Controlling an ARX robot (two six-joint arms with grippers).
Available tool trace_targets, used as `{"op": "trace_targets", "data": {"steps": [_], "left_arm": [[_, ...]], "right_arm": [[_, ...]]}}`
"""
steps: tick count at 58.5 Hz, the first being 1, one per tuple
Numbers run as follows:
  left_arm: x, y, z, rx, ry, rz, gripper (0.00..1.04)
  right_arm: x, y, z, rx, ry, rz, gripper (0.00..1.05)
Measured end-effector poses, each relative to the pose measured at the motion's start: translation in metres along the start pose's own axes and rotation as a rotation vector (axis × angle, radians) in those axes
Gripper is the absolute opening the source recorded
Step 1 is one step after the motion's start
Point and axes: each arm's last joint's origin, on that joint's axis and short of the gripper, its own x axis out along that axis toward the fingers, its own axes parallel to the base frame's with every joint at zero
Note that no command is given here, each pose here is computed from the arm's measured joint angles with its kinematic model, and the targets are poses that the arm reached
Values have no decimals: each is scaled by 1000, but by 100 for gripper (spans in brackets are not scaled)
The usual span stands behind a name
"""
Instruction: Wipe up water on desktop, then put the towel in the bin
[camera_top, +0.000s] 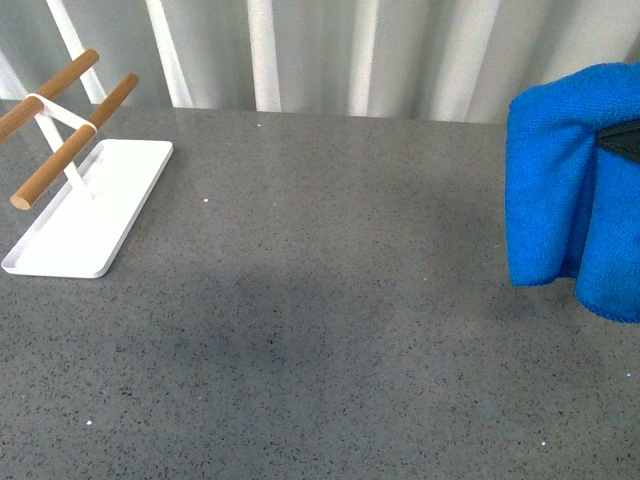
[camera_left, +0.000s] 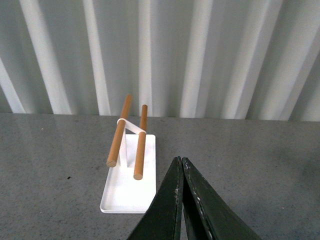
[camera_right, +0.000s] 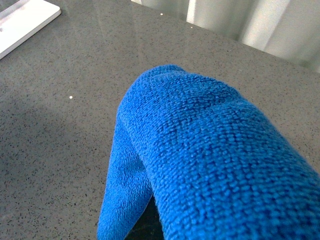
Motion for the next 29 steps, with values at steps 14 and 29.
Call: {"op": "trace_targets", "data": {"steps": [14,29], "left_arm": [[-12,0,-3,0,12,4,3],[-13,0,-3,0,9,5,3]], "right_arm": [[-7,-4,-2,19,24,-25,4],[-6,-5,4,8,45,-14,4]]}}
